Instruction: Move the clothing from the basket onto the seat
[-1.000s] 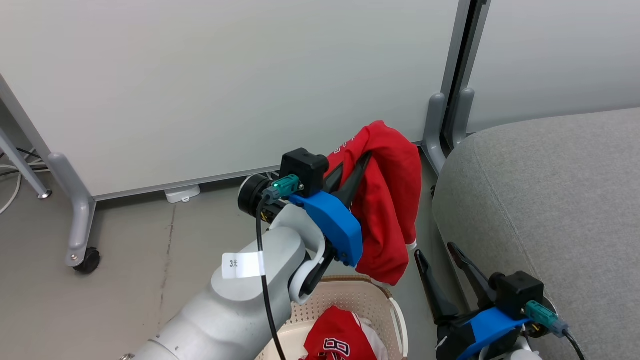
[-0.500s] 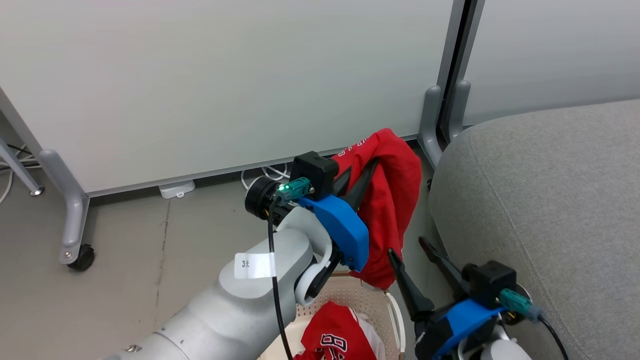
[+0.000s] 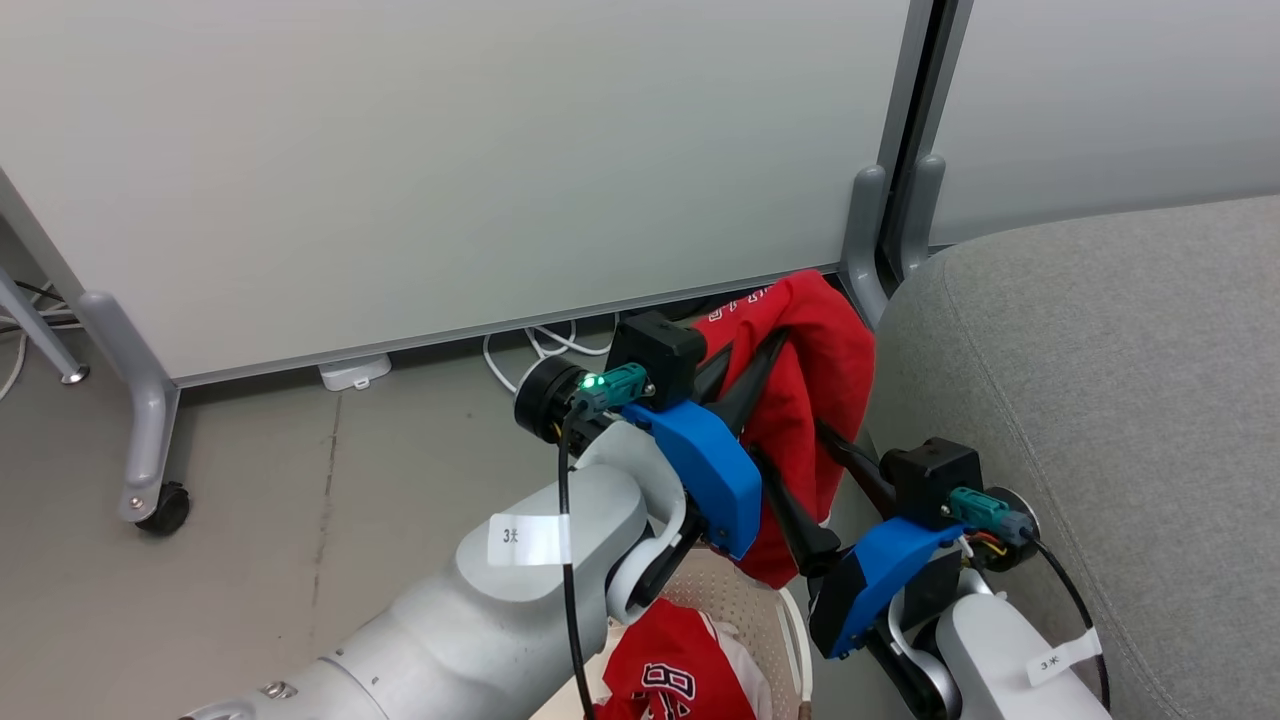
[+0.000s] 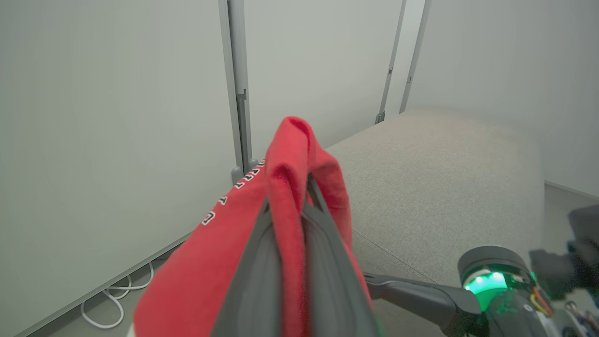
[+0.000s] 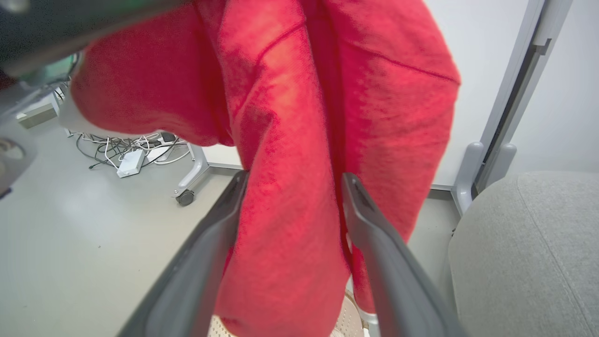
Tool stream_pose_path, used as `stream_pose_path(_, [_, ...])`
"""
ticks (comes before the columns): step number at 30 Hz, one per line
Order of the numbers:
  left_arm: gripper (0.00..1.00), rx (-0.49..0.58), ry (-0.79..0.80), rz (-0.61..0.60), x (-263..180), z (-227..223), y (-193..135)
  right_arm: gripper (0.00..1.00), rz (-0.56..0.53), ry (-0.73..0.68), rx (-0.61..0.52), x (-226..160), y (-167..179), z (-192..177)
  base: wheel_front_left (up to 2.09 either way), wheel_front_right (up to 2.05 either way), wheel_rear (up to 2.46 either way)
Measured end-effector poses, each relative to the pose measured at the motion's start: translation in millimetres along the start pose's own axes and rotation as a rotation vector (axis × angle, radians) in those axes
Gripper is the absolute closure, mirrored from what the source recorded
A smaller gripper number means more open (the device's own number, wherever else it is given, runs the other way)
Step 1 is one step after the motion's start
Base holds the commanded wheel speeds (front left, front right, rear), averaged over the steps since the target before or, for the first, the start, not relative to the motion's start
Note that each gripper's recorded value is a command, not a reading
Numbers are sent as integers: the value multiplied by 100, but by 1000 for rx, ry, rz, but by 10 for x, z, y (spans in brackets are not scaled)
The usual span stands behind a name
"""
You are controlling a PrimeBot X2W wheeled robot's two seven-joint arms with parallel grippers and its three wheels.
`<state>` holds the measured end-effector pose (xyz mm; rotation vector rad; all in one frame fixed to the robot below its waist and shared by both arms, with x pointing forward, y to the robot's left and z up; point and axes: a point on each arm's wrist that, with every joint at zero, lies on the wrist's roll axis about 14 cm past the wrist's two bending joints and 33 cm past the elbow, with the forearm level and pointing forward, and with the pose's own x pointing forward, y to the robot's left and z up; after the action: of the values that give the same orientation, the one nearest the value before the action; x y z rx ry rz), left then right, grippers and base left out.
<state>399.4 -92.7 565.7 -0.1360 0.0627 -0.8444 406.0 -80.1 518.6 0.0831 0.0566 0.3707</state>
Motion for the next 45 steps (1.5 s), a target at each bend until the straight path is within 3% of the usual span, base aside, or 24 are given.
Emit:
stream_pose_path(3, [100, 0, 2, -12, -5, -4, -32, 0, 9, 30, -6, 38, 14, -55, 0, 0, 0])
stream_pose_path(4, [100, 2, 1, -19, -5, 4, -45, 51, 11, 36, -4, 46, 18, -67, 0, 0, 0])
stream_pose_path(5, [100, 4, 0, -21, -6, 11, -48, 70, 13, 38, -7, 57, 20, -66, 0, 0, 0])
stream_pose_path(6, [100, 3, 0, -21, -8, 14, -50, 100, 17, 40, -7, 70, 31, -64, 0, 0, 0])
stream_pose_path(38, [99, 3, 7, -71, 15, 13, -234, 100, -3, 38, 4, -57, -14, -125, 0, 0, 0])
stream_pose_path(39, [58, 1, 7, -70, 13, 9, -232, 100, -4, 38, 5, -56, -17, -126, 0, 0, 0])
stream_pose_path(40, [0, 0, 6, -71, 13, 12, -232, 100, -5, 38, 6, -54, -19, -125, 0, 0, 0])
stream_pose_path(45, [0, 8, -32, -87, 20, 90, -261, 100, -6, 37, 9, -47, -23, -127, 0, 0, 0])
